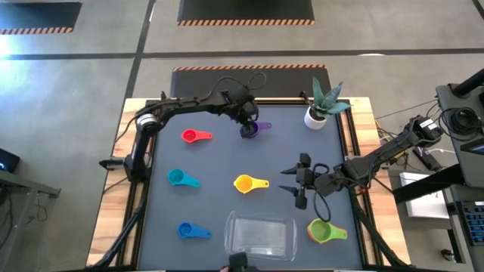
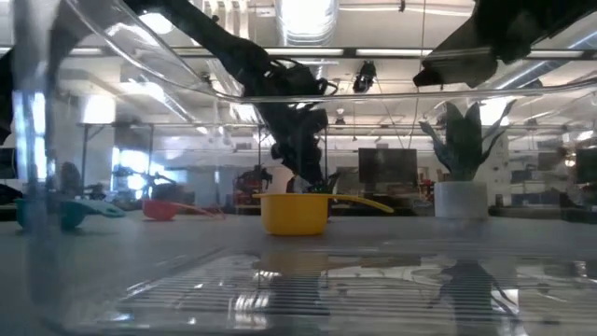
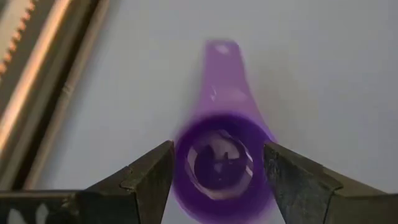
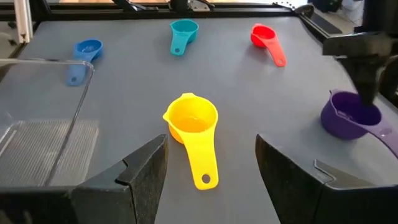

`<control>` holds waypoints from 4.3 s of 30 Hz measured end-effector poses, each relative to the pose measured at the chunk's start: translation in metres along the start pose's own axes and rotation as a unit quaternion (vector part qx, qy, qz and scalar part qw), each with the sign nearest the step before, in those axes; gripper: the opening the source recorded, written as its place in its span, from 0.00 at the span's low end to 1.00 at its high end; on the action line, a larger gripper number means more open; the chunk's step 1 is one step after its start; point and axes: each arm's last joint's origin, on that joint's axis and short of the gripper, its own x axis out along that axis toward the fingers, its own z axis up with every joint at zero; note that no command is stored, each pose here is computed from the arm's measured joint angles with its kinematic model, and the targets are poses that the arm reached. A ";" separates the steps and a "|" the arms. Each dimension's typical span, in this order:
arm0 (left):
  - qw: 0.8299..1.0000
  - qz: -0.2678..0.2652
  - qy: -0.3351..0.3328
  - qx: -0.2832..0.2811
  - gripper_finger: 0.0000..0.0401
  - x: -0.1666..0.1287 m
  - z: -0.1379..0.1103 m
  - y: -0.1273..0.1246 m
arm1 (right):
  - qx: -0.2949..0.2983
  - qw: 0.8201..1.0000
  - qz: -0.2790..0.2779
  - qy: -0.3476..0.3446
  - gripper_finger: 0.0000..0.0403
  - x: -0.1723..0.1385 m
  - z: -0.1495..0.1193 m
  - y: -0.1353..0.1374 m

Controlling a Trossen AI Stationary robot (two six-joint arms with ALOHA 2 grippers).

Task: Nest measuring cups in basket
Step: Stack the violet measuring cup on top of the green measuring cup

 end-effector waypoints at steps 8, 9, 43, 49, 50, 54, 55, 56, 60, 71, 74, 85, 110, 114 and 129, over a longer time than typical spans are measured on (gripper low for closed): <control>0.998 0.011 0.067 0.014 0.56 0.009 0.010 0.005 | 0.007 1.000 -0.002 0.006 0.57 0.000 -0.002 0.000; 0.997 0.013 0.077 0.018 0.56 0.009 0.009 0.005 | 0.007 1.000 -0.002 0.006 0.57 0.000 -0.002 0.000; 0.961 -0.046 0.147 0.228 0.52 0.008 -0.002 -0.073 | 0.009 1.000 -0.002 0.006 0.57 0.000 -0.002 0.000; 0.962 -0.010 0.151 0.227 0.52 0.018 -0.010 -0.066 | 0.009 1.000 -0.002 0.006 0.57 0.000 -0.002 0.000; 0.962 -0.010 0.153 0.226 0.52 0.018 -0.011 -0.066 | 0.009 1.000 -0.002 0.006 0.57 0.000 -0.002 0.000; 0.960 -0.022 0.162 0.227 0.52 0.017 -0.013 -0.071 | 0.007 1.000 -0.002 0.006 0.57 0.000 -0.002 0.000; 0.958 -0.025 0.164 0.232 0.52 0.016 -0.013 -0.074 | 0.007 1.000 -0.002 0.006 0.57 0.000 -0.002 0.000; 0.957 -0.027 0.165 0.237 0.52 0.015 -0.013 -0.077 | 0.005 1.000 -0.002 0.006 0.57 0.000 -0.002 0.000; 0.956 -0.026 0.155 0.248 0.52 0.009 -0.010 -0.081 | 0.005 1.000 -0.003 0.006 0.57 0.000 -0.002 0.000; 0.955 0.026 0.107 0.275 0.52 0.001 0.003 -0.074 | 0.005 1.000 -0.003 0.007 0.57 0.000 -0.002 -0.001; 0.955 0.029 0.105 0.277 0.52 0.007 0.003 -0.068 | 0.006 1.000 -0.003 0.007 0.57 0.000 -0.002 -0.001; 0.958 0.028 0.138 0.250 0.45 0.023 -0.010 -0.050 | 0.004 1.000 -0.005 0.006 0.57 0.000 -0.002 -0.001; 0.948 0.017 0.150 0.279 0.00 -0.035 -0.004 -0.116 | -0.028 0.999 -0.011 -0.014 0.57 -0.004 0.003 -0.003; 0.948 0.010 0.134 0.287 0.00 -0.054 -0.003 -0.140 | -0.043 0.999 -0.010 -0.021 0.57 -0.008 0.006 -0.004; 0.960 0.008 0.118 0.255 0.00 -0.096 -0.045 -0.195 | -0.051 0.996 0.005 -0.074 0.57 -0.031 0.022 -0.014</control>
